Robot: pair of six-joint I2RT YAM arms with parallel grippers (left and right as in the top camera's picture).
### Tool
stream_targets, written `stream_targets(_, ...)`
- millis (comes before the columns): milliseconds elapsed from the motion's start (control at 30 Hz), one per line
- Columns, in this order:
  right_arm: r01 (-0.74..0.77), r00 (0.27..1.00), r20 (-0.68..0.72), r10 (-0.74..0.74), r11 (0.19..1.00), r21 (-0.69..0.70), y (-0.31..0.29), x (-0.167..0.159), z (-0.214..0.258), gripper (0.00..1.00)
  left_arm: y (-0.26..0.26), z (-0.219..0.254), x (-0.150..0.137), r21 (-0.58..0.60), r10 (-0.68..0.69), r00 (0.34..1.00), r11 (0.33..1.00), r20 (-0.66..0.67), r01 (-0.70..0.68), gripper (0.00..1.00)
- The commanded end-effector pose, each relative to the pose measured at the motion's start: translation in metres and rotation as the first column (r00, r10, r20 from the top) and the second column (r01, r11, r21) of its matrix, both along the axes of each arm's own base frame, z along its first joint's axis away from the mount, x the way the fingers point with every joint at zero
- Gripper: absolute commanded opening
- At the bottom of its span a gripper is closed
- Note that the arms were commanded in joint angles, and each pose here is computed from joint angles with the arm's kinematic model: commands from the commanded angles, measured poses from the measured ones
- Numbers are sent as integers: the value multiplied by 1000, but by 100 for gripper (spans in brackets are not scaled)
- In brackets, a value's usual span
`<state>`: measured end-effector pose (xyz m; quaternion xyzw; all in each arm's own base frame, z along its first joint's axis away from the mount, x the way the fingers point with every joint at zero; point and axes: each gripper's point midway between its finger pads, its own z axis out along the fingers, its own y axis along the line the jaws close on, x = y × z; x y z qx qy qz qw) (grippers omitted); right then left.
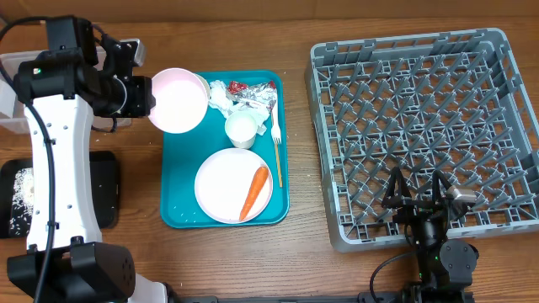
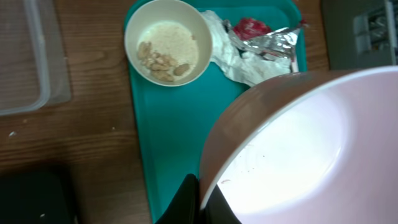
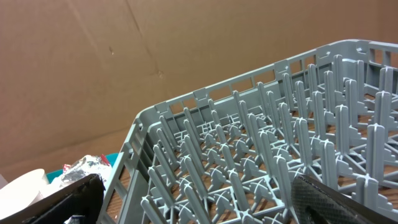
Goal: Sort waste into correct bins and load items into the dishwasher rack
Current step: 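Carry the empty bowl back and set it on the teal tray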
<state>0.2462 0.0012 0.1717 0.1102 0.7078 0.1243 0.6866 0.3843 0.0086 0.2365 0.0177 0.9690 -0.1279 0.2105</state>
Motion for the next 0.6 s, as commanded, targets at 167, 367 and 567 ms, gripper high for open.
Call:
stream_targets(167,5,1000,6,-5,1000,1,-1,0,-1,100,-5,7,-9,-125,218,971,965,-97,-229,4)
stream_targets(367,5,1000,6,-5,1000,1,-1,0,-1,100,-12,0,-30,-156,272,935,938,-227,-310,4)
stream_targets(567,5,1000,6,-5,1000,1,-1,0,-1,100,2,-12,-61,-43,541,730,791,-417,-611,4)
